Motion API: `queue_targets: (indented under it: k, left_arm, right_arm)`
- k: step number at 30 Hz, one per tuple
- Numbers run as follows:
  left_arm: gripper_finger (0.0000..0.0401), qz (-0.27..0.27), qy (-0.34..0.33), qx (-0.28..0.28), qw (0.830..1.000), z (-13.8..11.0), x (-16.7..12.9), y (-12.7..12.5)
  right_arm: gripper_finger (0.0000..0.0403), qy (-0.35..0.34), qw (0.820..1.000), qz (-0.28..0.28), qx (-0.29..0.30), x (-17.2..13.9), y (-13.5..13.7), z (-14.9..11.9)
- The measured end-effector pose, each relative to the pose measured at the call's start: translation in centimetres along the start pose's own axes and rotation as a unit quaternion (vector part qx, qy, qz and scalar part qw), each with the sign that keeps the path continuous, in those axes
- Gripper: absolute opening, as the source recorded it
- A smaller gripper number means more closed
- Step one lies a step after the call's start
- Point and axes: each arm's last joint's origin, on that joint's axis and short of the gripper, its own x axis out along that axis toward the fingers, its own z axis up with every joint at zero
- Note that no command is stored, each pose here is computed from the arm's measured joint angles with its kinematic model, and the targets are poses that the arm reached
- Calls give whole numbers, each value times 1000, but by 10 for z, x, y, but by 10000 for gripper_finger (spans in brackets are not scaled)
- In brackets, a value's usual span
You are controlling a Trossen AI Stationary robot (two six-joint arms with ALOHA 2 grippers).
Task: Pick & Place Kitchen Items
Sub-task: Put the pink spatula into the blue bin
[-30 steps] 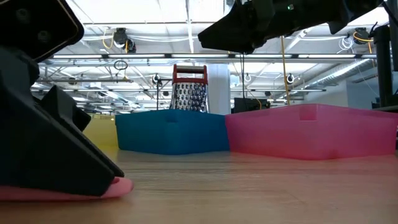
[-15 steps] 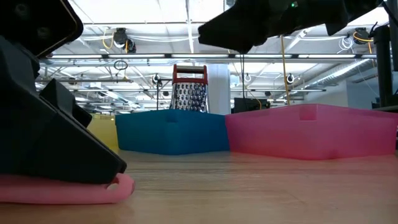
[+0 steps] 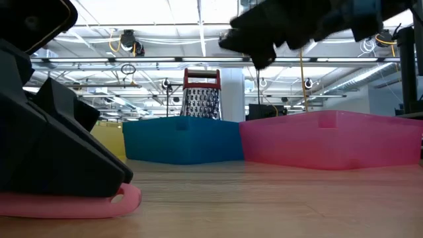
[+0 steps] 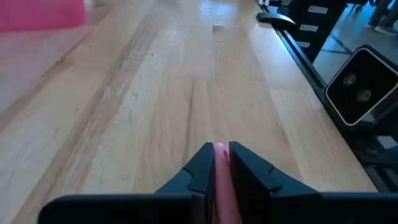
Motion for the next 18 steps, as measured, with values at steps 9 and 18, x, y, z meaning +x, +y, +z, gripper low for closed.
queue_targets:
  k: [9, 18]
  left_arm:
    - [46, 3, -4, 16, 1000, 1, 0, 0]
    - [47, 7, -15, 11, 1000, 4, 2, 2]
  right_arm:
    - [180, -3, 997, 50, 62, 36, 31, -51]
    - [180, -3, 998, 20, 58, 66, 87, -64]
